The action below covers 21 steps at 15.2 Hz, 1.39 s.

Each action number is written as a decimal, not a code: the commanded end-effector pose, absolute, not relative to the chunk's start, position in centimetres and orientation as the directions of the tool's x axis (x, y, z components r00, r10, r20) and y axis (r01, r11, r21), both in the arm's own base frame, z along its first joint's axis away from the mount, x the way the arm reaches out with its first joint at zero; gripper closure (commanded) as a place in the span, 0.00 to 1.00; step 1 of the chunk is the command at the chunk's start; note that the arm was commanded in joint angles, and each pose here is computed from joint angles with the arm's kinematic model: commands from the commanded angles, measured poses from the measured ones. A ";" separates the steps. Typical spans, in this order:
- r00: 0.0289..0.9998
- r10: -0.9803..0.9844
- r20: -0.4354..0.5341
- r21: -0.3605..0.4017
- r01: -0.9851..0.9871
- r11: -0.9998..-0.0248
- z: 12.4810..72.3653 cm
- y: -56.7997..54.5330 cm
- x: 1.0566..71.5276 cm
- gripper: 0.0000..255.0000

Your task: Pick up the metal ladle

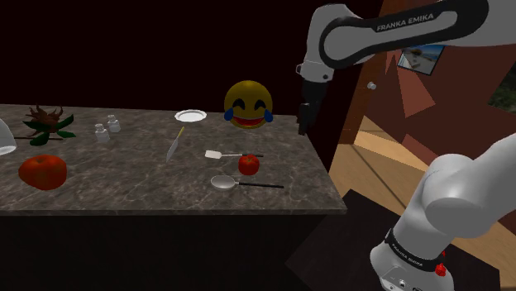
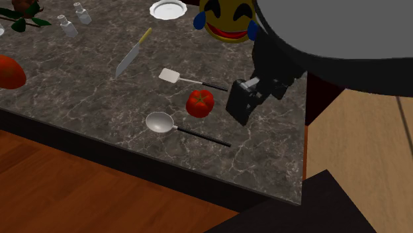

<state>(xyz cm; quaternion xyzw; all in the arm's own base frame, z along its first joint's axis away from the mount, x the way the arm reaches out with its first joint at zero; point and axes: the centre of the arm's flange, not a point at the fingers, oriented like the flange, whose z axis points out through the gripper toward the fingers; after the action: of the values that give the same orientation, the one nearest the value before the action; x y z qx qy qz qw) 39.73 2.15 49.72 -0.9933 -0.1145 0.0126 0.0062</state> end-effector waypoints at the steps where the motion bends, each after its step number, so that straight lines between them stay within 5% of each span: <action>1: 0.960 0.278 -0.027 -0.003 0.278 -0.960 47.8 3.1 41.2 0.00; 21: 0.704 0.703 -0.103 0.091 0.711 -0.698 26.2 13.9 53.4 0.00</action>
<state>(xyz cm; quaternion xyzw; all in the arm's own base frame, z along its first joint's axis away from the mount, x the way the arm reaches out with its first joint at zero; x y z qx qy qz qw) 53.06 13.17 27.34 -0.9262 -0.3712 0.0297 -0.0591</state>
